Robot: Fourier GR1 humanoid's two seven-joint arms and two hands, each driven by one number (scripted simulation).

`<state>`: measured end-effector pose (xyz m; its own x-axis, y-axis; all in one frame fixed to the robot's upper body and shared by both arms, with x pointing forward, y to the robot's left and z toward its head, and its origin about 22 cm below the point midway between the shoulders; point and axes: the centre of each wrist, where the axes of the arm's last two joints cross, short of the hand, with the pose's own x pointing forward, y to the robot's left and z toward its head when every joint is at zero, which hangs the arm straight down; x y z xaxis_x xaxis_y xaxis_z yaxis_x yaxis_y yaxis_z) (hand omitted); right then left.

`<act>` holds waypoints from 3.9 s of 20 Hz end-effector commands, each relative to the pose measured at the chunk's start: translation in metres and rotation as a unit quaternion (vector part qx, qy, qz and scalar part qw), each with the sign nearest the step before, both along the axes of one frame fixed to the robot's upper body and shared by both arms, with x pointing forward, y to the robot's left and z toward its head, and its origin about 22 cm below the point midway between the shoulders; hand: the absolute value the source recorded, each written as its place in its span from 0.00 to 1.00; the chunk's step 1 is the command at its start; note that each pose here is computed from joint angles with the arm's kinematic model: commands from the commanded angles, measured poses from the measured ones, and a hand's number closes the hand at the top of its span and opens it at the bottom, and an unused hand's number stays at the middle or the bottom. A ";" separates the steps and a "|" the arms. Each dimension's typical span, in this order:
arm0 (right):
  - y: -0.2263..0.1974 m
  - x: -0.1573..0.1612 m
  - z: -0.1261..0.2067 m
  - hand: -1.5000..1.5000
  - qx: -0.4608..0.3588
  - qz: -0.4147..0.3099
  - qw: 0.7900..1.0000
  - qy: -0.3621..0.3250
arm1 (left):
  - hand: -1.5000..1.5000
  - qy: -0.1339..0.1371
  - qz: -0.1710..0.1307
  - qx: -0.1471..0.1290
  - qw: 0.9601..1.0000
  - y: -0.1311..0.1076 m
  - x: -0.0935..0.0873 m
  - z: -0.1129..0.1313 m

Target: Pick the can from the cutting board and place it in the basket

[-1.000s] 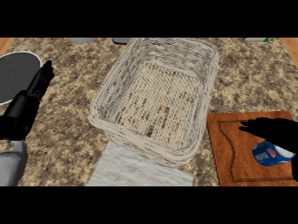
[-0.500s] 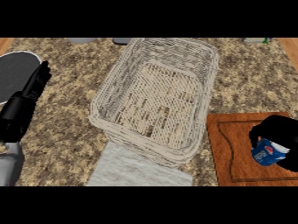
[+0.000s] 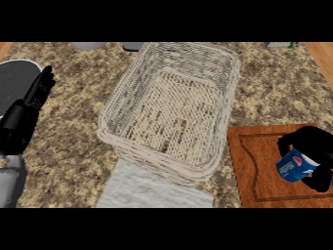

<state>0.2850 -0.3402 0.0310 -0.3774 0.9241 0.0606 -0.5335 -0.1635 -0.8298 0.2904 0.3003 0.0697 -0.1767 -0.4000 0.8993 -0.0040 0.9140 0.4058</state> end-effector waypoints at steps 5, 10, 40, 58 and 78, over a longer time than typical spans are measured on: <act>-0.033 -0.023 -0.011 1.00 -0.013 -0.344 0.930 -0.129 | 0.50 0.000 0.010 -0.002 1.000 0.003 -0.010 -0.003; -0.010 -0.011 0.034 1.00 0.086 -0.375 0.880 -0.278 | 0.50 -0.006 0.004 -0.002 1.000 0.000 -0.004 0.011; 0.229 0.027 0.311 1.00 0.399 -0.246 0.841 -0.272 | 0.50 0.005 -0.014 0.003 1.000 -0.003 -0.003 0.008; 0.275 0.068 0.276 1.00 0.171 -0.276 0.923 -0.205 | 0.50 -0.001 0.001 0.004 1.000 -0.019 -0.005 0.000; 0.255 0.074 0.280 0.00 0.411 -0.317 0.835 -0.185 | 0.50 0.008 -0.014 -0.012 1.000 -0.008 0.000 0.003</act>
